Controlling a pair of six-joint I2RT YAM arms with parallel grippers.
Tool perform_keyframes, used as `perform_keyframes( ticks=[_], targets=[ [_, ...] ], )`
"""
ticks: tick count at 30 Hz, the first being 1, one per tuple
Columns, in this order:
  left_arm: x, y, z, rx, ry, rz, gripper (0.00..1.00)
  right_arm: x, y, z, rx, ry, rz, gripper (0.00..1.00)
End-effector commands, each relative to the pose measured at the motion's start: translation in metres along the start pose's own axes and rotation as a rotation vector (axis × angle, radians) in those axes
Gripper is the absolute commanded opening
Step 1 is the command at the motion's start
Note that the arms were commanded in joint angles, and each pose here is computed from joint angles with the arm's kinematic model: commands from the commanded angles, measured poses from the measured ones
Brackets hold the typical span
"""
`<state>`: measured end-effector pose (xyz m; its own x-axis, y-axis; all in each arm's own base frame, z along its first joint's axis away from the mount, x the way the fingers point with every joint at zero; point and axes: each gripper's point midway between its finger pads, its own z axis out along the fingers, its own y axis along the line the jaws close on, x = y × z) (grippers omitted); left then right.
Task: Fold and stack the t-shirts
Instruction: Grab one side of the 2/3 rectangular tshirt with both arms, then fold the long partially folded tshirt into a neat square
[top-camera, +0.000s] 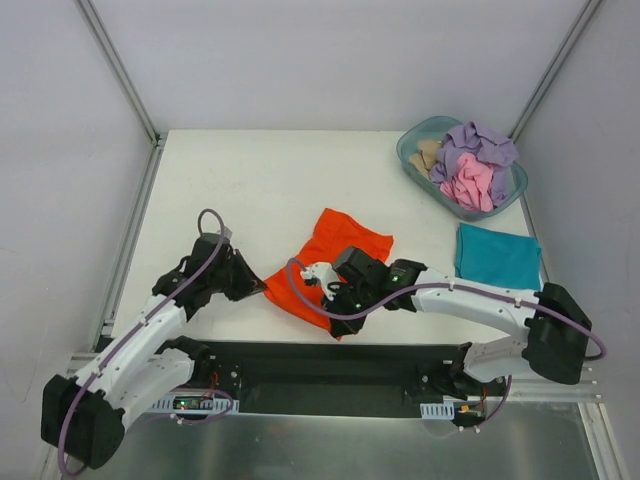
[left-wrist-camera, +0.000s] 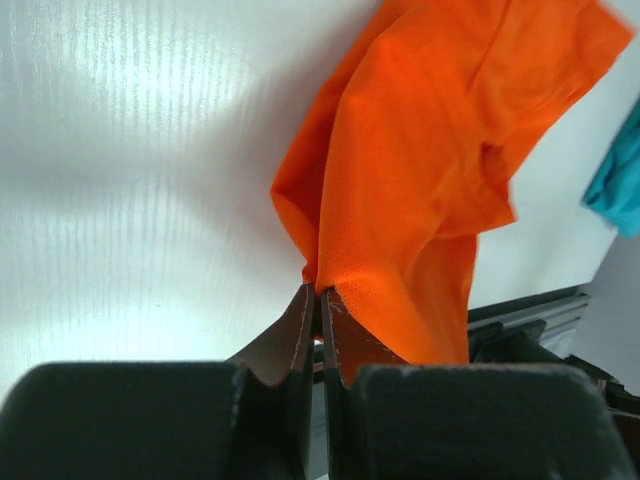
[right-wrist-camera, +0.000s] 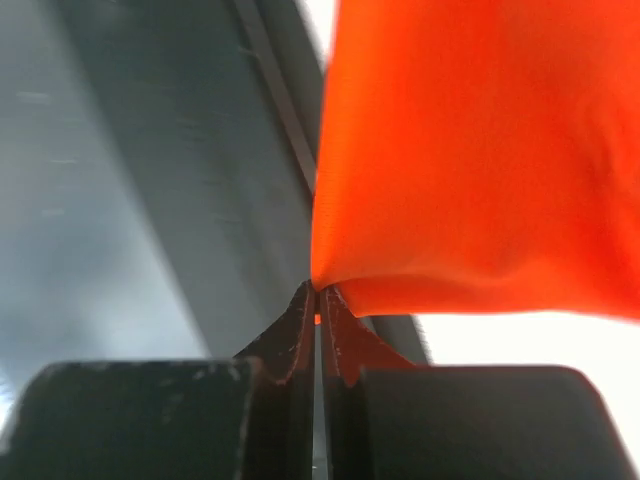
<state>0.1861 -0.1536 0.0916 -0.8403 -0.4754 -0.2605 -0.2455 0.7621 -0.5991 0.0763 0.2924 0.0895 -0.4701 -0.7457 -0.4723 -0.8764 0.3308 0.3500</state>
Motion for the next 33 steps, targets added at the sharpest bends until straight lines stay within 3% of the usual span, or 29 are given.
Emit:
perform_keyframes(
  ticks=[1, 7, 16, 33],
  targets=[
    [0.0, 0.0, -0.022, 0.017, -0.063, -0.025, 0.0, -0.029, 0.06, -0.041, -0.25, -0.077, 0.0, 0.01],
    [-0.024, -0.025, -0.057, 0.107, -0.209, 0.011, 0.0, -0.036, 0.068, -0.057, -0.268, -0.109, 0.026, 0.01],
    [-0.052, -0.056, -0.058, 0.118, -0.244, 0.026, 0.0, -0.038, 0.037, -0.075, -0.162, -0.195, 0.149, 0.01],
    [-0.11, -0.135, 0.016, 0.136, -0.194, 0.116, 0.0, -0.011, -0.082, -0.102, 0.097, -0.274, 0.516, 0.0]
  ],
)
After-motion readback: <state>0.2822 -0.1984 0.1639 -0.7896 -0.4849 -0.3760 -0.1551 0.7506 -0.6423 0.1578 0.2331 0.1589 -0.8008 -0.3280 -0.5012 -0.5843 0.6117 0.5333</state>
